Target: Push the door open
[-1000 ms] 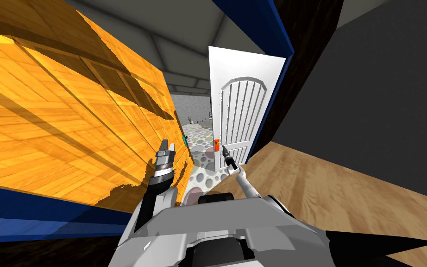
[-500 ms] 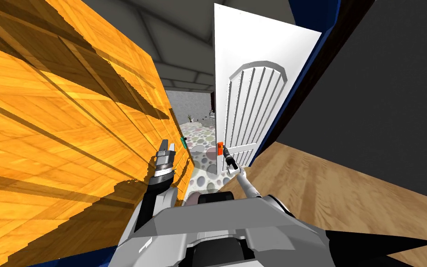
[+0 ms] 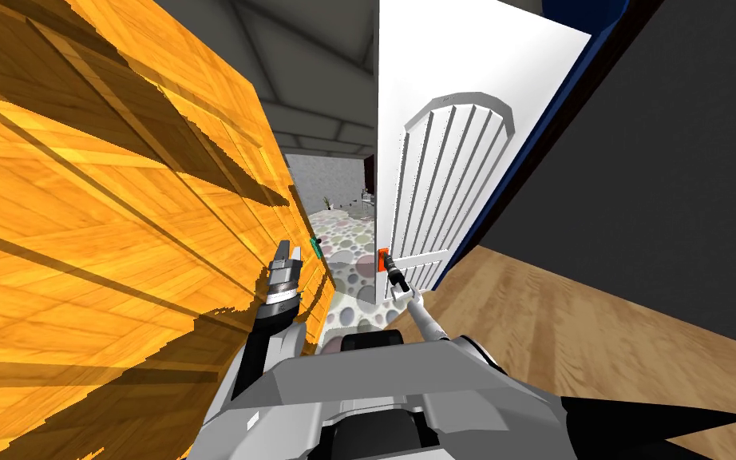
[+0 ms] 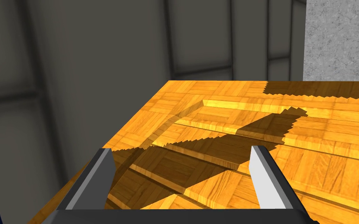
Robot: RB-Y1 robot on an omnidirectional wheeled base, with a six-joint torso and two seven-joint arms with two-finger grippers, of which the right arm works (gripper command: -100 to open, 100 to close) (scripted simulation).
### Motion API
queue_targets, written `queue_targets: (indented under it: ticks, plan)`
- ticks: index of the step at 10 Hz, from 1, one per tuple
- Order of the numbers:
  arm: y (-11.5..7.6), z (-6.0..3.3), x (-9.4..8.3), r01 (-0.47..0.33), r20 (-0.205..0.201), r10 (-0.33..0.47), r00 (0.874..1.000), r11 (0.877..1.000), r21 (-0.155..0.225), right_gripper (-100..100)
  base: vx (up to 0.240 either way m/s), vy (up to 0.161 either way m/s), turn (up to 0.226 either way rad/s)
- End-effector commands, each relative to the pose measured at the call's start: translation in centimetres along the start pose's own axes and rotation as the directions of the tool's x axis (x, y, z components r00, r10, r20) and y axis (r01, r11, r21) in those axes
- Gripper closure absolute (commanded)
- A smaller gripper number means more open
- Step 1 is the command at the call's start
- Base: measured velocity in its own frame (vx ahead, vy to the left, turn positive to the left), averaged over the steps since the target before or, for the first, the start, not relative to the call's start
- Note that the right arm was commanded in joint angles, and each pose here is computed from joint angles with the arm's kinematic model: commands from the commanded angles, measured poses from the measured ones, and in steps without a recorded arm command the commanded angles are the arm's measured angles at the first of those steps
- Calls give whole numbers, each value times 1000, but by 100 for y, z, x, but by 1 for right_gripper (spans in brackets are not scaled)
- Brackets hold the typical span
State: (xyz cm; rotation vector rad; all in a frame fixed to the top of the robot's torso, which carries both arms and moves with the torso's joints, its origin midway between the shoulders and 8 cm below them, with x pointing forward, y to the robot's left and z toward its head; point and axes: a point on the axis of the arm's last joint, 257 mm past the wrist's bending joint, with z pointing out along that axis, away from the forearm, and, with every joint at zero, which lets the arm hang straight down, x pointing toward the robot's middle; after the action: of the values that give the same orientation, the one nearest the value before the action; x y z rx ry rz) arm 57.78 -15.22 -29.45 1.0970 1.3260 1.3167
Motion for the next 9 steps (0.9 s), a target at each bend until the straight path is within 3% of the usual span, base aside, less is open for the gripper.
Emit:
queue_targets:
  ticks: [1, 4, 5, 8, 9]
  plan:
    - [-19, -8, -4, 0, 1, 0, 1000, 1000, 4, 100, -30, -9, 11]
    - [-19, -8, -4, 0, 1, 0, 1000, 1000, 4, 100, -8, -2, -2]
    - [-38, 10, -222, 28, 29, -28, 999, 1000, 10, 100, 111, -28, -128]
    - [-29, 29, -360, 43, 49, -44, 998, 999, 10, 100, 148, -25, -95]
    - [-65, 7, -289, 34, 36, -35, 999, 999, 17, -100, -59, -14, -49]
